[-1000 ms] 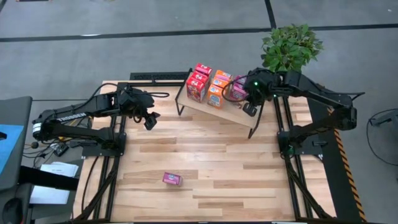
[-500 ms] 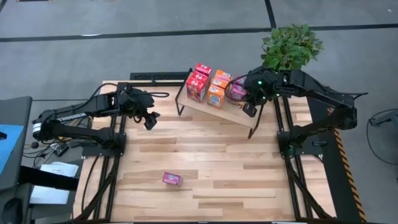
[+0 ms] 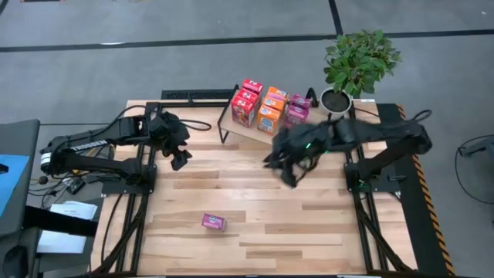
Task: Stack cereal on shelf
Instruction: Put the purple cereal box on the shelf aligned with the other purple cereal boxes
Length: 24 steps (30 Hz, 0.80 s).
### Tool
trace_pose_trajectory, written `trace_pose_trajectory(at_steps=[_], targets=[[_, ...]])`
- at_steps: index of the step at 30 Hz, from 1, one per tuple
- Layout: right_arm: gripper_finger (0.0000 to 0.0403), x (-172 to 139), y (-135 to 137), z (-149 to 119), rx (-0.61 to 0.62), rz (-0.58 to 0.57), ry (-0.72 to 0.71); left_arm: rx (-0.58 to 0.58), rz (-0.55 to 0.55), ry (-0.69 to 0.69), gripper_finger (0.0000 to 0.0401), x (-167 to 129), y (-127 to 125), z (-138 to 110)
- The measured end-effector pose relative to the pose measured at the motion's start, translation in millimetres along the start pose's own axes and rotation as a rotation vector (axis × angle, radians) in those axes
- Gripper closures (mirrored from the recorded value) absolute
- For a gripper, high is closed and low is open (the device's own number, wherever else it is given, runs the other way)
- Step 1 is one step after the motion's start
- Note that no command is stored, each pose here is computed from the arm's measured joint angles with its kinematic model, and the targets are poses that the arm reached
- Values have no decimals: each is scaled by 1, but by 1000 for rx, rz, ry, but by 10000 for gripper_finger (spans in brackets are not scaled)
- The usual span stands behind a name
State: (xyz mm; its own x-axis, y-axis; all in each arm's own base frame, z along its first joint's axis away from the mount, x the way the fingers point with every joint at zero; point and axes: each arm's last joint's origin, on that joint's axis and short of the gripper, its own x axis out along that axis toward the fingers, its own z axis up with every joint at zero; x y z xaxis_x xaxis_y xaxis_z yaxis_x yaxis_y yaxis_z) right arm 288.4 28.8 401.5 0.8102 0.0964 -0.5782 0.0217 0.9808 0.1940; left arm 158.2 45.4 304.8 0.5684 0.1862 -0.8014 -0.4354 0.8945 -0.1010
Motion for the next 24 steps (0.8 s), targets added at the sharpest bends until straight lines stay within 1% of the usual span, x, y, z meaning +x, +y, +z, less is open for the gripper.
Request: trace_pose_trajectory(at_steps=[4,8,11,15,20,22,24], targets=[[235,47,26,0,-33,5,-39,5,8,4,135,0,0,0],[159,91,46,-3,4,40,-86,33,9,3,135,0,0,0],[123,122,57,-12,38,60,-77,48,14,2,135,0,0,0],[107,157,65,-26,66,63,-45,76,24,0,135,0,1,0],[106,193,76,-43,57,84,-51,62,67,-16,135,0,2,1],[106,207,83,-47,52,101,-67,53,67,-18,135,0,2,1],[106,217,89,-50,42,96,-59,40,67,-17,135,0,2,1]])
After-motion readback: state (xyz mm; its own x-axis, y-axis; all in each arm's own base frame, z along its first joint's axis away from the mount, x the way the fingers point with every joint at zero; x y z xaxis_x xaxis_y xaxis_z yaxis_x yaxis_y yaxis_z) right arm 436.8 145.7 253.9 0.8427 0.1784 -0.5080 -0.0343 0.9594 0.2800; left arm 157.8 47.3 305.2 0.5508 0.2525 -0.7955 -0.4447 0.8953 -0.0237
